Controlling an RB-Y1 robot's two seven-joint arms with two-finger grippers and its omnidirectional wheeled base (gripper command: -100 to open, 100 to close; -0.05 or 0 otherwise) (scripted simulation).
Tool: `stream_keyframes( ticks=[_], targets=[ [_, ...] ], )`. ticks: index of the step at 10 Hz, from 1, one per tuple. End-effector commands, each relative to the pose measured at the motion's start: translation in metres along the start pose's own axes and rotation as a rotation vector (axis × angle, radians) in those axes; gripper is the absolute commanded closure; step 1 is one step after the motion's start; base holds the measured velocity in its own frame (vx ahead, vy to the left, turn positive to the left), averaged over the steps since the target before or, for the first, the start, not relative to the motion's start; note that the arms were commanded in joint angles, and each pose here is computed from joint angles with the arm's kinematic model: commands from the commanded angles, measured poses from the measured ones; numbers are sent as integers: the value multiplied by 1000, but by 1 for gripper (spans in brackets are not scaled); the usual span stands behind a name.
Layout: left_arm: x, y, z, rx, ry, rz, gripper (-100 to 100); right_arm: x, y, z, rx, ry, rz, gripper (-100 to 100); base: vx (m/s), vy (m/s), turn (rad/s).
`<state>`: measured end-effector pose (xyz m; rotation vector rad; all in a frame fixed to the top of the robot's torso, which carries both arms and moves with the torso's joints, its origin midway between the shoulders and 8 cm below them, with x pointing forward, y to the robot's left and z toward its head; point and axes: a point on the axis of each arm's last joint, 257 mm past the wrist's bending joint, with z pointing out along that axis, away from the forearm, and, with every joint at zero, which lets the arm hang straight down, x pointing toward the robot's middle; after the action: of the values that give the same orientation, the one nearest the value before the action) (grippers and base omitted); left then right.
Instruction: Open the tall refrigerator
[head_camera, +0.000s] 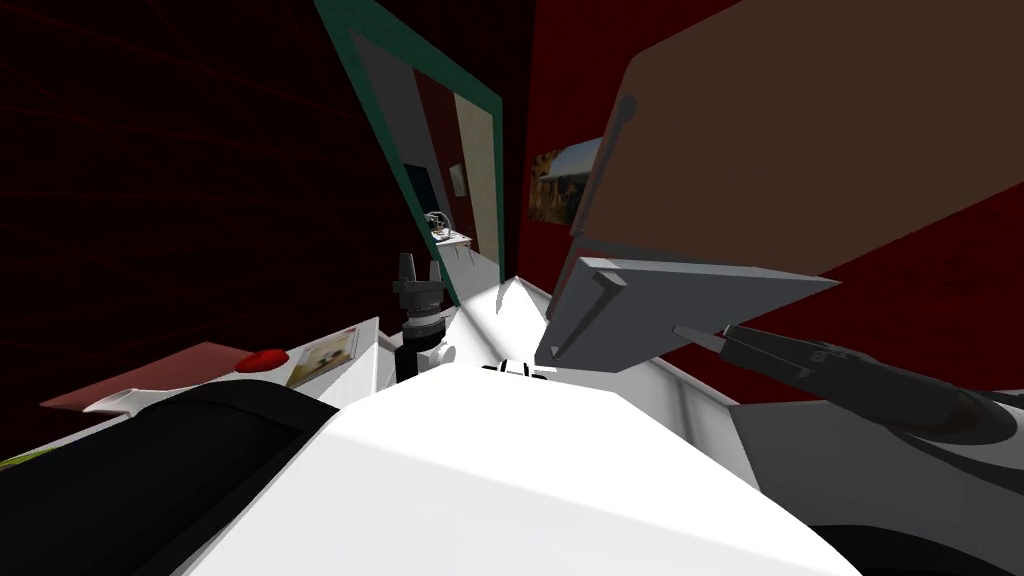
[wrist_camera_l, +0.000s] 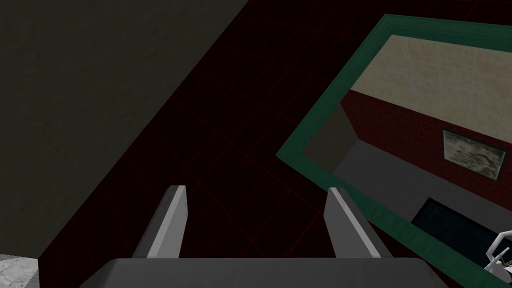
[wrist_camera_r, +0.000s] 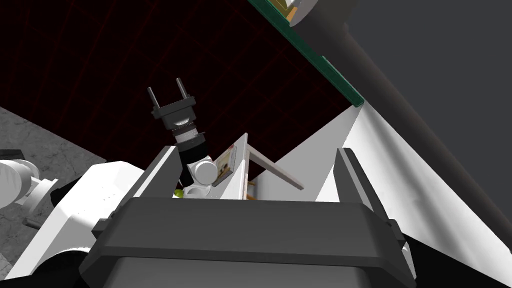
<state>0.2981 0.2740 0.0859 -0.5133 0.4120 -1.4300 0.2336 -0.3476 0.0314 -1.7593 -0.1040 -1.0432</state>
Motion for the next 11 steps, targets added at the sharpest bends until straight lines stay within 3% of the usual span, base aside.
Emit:
stream_keyframes(
  ticks=[1,7,10,11],
  targets=[
    [0,0,0,0,0,0,0,16,19,-10,-68,63,1,-100,132,172,-39],
    [0,0,0,0,0,0,0,55,56,-41,-210,202,-2,-100,108,166,-35],
    [0,0,0,0,0,0,0,53,52,-38,-200,188,-4,-100,52,80,3],
    [0,0,0,0,0,0,0,54,52,-39,-202,192,-4,100,6,4,-6]
  ],
)
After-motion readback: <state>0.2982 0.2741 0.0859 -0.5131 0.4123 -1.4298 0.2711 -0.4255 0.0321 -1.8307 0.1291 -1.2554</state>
